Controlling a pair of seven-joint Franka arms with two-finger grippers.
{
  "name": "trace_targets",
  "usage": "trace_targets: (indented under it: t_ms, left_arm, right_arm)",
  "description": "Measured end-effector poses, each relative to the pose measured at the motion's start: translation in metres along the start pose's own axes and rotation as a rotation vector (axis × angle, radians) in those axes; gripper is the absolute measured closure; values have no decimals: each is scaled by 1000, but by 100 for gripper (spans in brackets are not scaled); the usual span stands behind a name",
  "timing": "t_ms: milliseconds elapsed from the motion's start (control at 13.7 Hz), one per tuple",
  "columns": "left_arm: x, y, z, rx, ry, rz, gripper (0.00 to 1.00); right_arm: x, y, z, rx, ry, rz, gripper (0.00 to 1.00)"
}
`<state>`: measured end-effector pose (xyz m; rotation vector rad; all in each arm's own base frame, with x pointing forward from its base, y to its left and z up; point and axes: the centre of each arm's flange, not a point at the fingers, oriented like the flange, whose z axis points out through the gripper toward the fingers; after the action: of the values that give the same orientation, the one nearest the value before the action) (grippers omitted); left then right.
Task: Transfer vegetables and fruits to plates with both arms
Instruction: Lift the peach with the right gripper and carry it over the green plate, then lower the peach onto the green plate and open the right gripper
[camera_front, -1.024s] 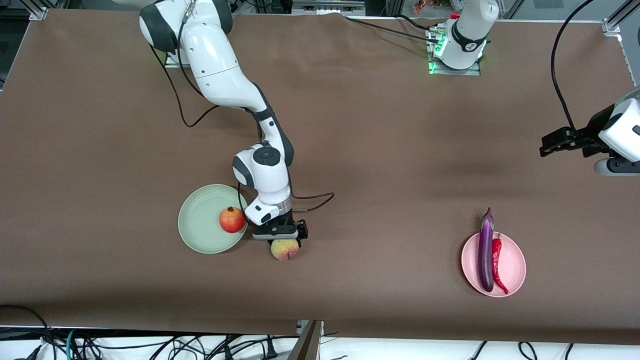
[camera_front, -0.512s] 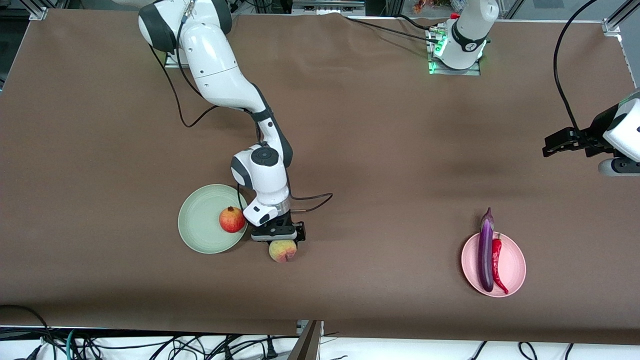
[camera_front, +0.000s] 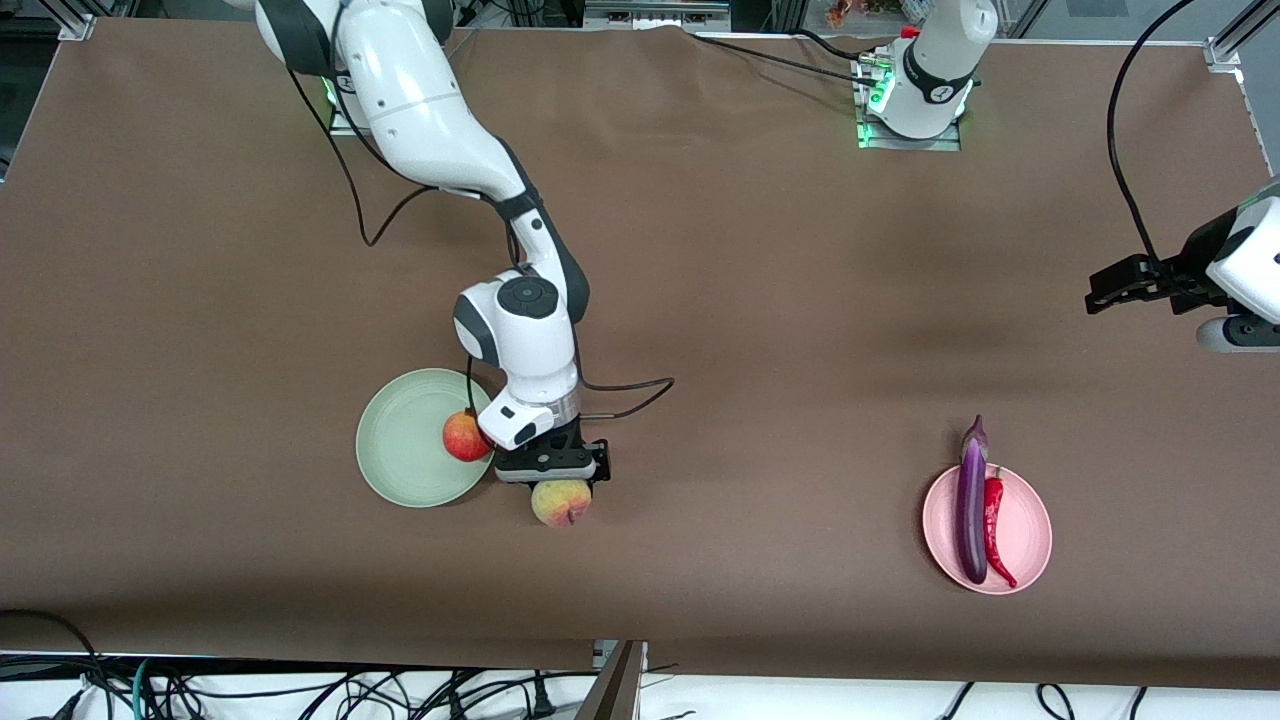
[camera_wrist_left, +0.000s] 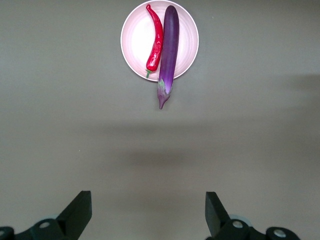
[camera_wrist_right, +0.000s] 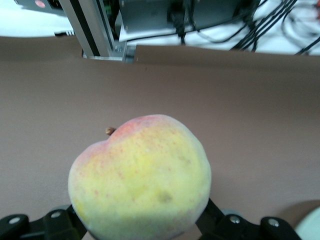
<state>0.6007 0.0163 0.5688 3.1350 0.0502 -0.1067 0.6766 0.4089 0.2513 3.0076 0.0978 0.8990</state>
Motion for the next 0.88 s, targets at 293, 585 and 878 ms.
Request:
trace_targets:
  t_ms: [293,585,878]
  left_arm:
    - [0,4,0,0,0,7,0]
    - [0,6,0,0,0,10,0]
    - [0,2,0,0,1,4,0]
  right_arm:
    - [22,60,-48,-22,-4,-34,20]
    - [-31,153,-41,-42,-52,-100,20]
    - [-67,215,-33,-100,-128,-165,20]
